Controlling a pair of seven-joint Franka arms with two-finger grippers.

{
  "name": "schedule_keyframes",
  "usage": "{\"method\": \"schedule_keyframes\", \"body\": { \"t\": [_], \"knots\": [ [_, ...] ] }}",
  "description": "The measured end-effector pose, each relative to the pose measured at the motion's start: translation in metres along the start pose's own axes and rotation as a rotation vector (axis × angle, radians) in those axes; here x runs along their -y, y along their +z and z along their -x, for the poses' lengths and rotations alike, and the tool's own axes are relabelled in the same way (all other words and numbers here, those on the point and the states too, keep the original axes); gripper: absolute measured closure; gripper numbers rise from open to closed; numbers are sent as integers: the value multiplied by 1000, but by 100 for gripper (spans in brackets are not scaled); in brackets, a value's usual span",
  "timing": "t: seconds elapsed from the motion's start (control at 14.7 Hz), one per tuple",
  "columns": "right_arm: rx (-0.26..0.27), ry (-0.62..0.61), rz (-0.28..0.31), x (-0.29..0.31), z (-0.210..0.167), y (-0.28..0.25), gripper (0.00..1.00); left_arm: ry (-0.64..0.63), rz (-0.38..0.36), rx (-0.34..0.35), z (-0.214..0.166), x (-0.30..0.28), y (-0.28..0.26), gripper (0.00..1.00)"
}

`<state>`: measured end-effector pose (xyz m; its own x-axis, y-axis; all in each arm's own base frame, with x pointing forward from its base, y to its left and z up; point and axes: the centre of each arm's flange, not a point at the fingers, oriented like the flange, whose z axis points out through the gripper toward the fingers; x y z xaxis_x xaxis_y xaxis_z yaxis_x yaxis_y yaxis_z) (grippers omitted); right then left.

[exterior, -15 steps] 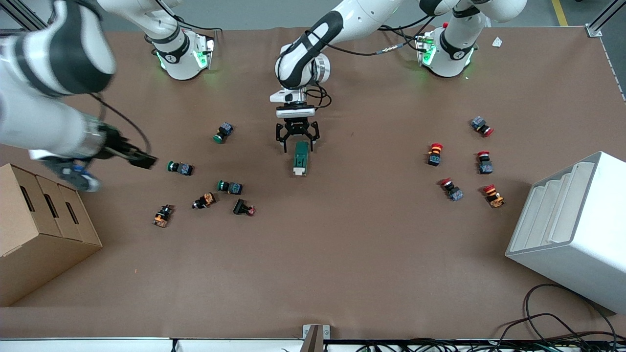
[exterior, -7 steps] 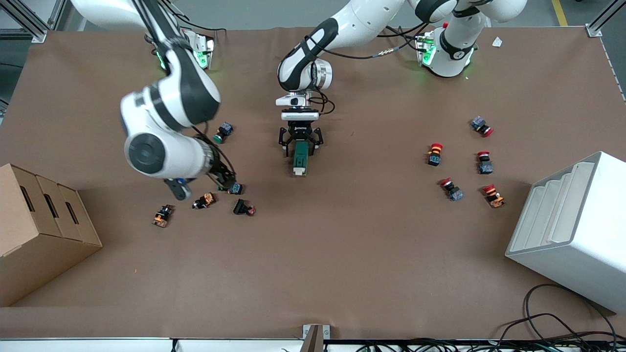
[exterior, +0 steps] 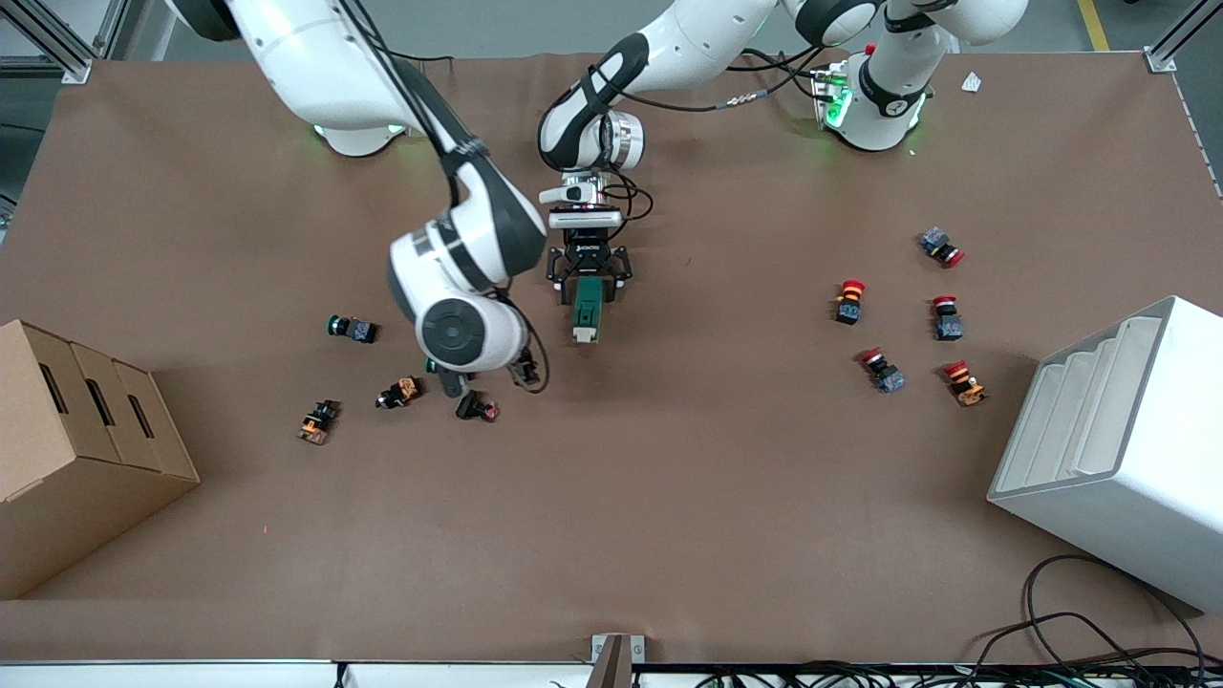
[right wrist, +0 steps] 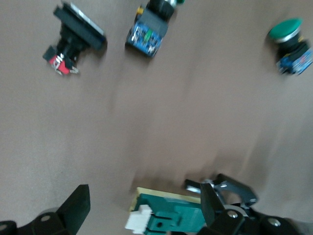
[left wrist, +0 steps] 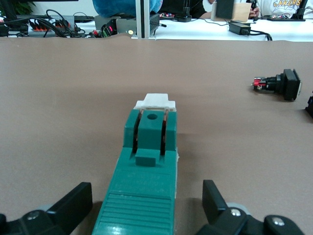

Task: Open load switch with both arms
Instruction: 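Press the white lever down with the right gripper fingertips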

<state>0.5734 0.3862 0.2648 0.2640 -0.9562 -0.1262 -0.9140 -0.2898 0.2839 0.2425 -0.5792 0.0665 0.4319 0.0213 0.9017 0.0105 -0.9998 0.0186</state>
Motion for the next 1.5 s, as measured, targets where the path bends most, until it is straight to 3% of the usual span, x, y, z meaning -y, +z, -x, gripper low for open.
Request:
{"method": "schedule_keyframes", "body": {
  "t": [0.27,0.68,1.02,1.5],
  "knots": [
    [1,61,-33,11,17,36,0,8,-6,-39,6,0,-1,0],
    [17,70,32,3,55,89,0,5,-6,-47,8,0,-1,0],
    [8,64,140,-10,64,91,0,5,-6,-48,8,0,-1,0],
    [43,37,267,-22,82,45,0,-2,-5,-50,8,0,-1,0]
  ]
}}
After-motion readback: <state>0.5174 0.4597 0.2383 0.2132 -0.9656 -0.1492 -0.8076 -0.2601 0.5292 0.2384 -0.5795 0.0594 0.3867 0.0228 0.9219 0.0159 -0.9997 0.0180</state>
